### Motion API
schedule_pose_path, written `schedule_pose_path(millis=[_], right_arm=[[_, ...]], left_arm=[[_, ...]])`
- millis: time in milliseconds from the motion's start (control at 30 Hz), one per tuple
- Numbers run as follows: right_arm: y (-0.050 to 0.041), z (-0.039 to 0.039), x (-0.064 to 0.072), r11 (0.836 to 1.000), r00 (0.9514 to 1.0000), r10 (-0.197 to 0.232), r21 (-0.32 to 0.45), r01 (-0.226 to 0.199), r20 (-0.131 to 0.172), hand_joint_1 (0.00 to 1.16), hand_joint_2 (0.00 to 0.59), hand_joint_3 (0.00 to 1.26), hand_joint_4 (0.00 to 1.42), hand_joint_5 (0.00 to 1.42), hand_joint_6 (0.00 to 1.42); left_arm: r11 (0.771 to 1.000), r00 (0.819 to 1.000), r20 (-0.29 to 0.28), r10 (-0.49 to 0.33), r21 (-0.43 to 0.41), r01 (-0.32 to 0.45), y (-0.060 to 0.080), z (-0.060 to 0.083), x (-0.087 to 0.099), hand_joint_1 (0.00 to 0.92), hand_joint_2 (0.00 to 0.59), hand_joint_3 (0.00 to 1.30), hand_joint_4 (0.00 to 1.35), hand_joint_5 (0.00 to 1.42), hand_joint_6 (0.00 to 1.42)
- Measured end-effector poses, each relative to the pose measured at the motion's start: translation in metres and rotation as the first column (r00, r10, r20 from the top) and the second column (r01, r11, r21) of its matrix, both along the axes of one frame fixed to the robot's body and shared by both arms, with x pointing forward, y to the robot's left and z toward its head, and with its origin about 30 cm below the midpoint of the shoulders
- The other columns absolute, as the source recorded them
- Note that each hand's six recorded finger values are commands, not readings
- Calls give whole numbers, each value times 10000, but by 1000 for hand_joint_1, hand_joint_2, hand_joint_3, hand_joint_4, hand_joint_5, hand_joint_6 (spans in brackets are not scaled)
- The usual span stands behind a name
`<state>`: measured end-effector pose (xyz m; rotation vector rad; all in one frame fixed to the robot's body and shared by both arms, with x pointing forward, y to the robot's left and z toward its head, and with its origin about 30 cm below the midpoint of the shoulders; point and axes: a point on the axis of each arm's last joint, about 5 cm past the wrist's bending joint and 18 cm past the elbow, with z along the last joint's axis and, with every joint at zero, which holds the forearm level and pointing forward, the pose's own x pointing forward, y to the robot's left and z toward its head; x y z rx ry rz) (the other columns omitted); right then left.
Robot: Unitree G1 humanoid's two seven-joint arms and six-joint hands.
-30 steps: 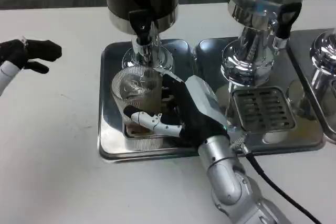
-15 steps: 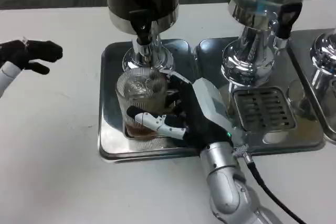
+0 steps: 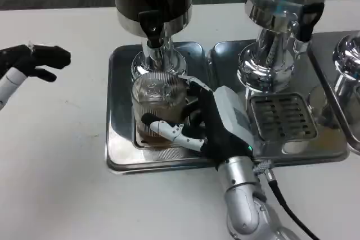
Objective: Grasp the cup under the faucet to collect the drink, then remove the cup.
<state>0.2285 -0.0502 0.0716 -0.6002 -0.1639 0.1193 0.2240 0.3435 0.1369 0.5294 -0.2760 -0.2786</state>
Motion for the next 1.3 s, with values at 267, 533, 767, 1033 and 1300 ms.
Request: schedule_pose_path(millis=[267, 533, 767, 1033, 1300], right_arm=[[-81, -3, -23, 9987, 9987, -482, 154, 480, 143, 573, 219, 471, 599, 654, 790], [-103, 29, -33, 9977, 9976, -608, 318, 598, 327, 574, 226, 484, 610, 665, 815], [-123, 23, -35, 9973, 9972, -678, 302, 669, 311, 580, 231, 493, 610, 674, 821], [-170, 45, -50, 9950, 9949, -909, 456, 889, 442, 591, 243, 500, 619, 683, 838], [-245, 72, -80, 9909, 9904, -1230, 630, 1191, 624, 606, 252, 514, 635, 699, 850]], left_arm=[[10000, 9998, -182, -91, 21, 92, -15, -24, 7, 0, 150, 471, 397, 359, 484], [10000, 9997, -228, -75, 2, 75, -14, -31, 6, 0, 150, 465, 396, 360, 485], [10000, 9997, -255, -61, -16, 61, -13, -37, 5, 0, 150, 464, 396, 360, 485], [9999, 9995, -275, -131, -66, 130, -35, -51, 14, 0, 150, 464, 396, 360, 493], [9997, 9993, -301, -224, -140, 220, -66, -71, 27, 0, 150, 463, 396, 360, 497]])
